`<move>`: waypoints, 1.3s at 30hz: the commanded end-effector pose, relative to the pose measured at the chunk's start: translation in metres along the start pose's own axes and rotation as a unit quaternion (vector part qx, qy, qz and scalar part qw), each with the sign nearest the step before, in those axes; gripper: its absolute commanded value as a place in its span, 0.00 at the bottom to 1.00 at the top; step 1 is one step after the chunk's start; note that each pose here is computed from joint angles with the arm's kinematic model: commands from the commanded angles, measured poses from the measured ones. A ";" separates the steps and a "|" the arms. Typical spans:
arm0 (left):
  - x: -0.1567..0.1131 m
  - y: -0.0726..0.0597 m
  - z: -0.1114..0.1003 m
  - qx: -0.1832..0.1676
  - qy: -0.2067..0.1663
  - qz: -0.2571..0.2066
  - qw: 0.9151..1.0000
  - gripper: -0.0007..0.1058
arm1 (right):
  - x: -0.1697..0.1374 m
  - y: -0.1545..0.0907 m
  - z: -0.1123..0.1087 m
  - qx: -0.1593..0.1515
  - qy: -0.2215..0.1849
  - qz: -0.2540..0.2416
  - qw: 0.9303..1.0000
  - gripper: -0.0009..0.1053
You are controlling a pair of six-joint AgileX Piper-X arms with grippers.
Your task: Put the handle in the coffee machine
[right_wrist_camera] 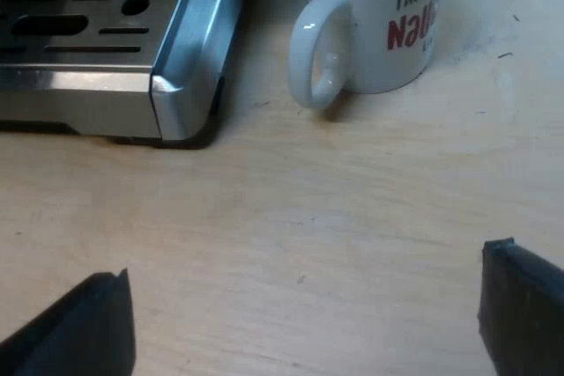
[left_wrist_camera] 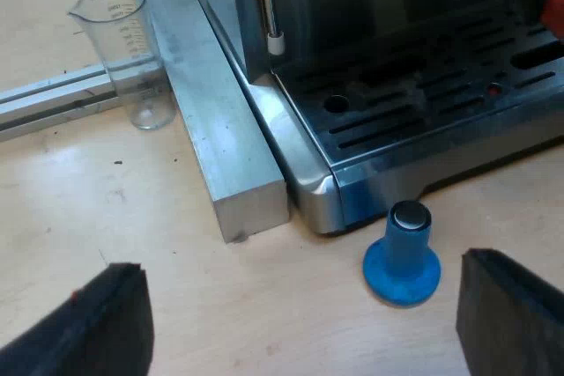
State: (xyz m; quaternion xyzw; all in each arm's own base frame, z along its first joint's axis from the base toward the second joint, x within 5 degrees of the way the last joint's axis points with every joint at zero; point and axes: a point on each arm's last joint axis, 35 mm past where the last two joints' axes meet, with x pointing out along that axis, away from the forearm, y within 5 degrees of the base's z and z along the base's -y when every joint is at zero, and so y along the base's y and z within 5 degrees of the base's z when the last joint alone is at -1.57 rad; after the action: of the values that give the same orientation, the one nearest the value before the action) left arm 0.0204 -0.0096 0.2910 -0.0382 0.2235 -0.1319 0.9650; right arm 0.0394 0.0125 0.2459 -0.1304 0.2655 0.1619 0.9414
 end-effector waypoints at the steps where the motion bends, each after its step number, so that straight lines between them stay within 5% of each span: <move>1: 0.002 0.000 0.003 -0.003 -0.002 -0.007 1.000 0.68 | 0.000 -0.002 0.001 0.011 0.005 -0.019 1.000 0.77; 17: 0.002 0.000 0.003 -0.003 -0.002 -0.007 1.000 0.68 | -0.002 -0.015 -0.003 0.099 0.031 -0.152 0.983 0.77; 39: 0.002 0.000 0.003 -0.003 -0.002 -0.007 1.000 0.68 | -0.003 -0.015 -0.004 0.103 0.033 -0.158 0.981 0.77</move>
State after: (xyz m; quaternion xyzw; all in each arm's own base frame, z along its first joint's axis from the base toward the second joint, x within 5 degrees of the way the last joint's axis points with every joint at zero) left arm 0.0204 -0.0096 0.2910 -0.0382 0.2235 -0.1320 0.9650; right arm 0.0412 -0.0032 0.2459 -0.0768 0.2855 -0.0204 0.9551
